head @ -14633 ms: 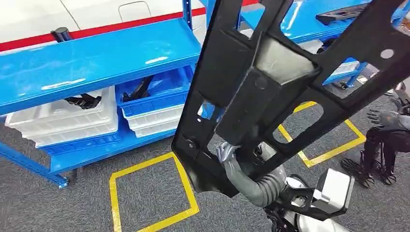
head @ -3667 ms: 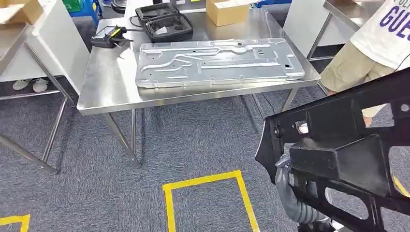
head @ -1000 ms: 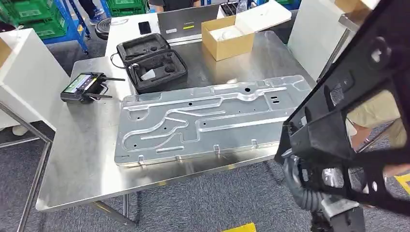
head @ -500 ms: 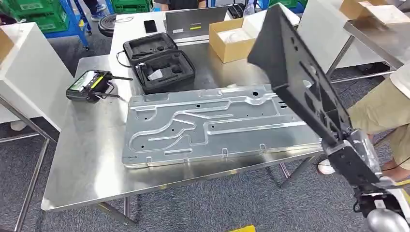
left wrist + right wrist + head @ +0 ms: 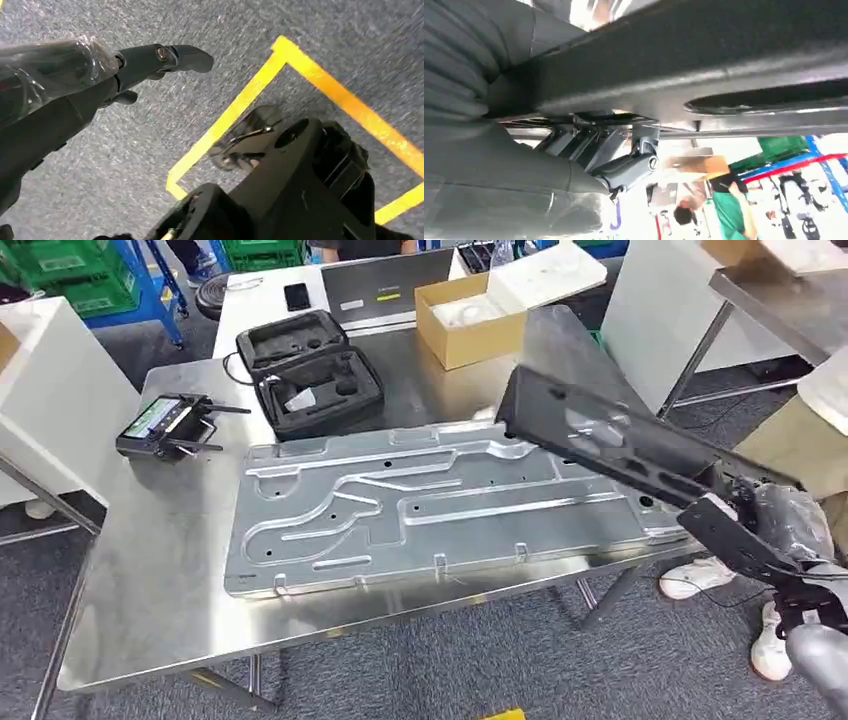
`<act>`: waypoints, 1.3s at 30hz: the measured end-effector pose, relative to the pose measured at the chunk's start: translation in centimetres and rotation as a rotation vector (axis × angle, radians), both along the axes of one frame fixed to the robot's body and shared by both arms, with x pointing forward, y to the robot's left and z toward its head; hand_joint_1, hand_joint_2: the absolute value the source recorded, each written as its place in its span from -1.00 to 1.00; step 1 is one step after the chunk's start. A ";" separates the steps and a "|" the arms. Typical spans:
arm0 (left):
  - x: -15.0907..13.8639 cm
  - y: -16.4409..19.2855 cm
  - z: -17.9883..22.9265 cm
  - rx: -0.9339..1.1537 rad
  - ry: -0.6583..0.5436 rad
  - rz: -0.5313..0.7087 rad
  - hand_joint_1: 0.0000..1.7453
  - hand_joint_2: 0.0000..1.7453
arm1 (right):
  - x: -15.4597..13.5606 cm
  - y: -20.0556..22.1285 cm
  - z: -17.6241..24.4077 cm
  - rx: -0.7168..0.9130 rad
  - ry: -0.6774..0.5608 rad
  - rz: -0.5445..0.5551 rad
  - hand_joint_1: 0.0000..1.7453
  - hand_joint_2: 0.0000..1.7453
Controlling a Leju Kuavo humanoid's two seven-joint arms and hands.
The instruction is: Take the parts from the cabinet and place them on the table.
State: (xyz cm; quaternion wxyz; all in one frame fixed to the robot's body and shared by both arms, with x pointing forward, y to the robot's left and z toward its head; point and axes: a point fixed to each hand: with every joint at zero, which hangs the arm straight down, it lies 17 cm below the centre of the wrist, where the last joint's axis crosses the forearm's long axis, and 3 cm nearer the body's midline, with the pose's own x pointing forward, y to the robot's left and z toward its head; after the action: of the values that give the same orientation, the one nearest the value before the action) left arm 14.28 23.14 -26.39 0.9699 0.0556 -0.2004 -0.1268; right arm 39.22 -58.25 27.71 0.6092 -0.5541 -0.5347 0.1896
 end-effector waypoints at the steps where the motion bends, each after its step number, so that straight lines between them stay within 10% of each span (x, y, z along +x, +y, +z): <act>1: -0.1 0.0 0.0 0.004 0.006 -0.011 -1.00 1.00 | 0.5 -0.5 0.2 -0.042 0.025 -0.020 1.00 1.00; 10: 0.0 -0.6 0.0 0.009 0.020 -0.078 -1.00 1.00 | 4.9 0.2 3.1 -0.376 0.142 -0.060 1.00 1.00; 39: 1.5 -2.5 0.6 -0.027 -0.020 -0.174 -1.00 1.00 | 13.8 15.0 1.1 -0.551 0.194 0.239 1.00 1.00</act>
State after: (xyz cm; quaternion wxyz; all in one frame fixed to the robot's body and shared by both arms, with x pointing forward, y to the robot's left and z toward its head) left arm 15.79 20.63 -25.78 0.9538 0.0264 -0.2160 -0.2073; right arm 53.00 -43.21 28.78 0.4575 -0.6108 -0.4641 0.4497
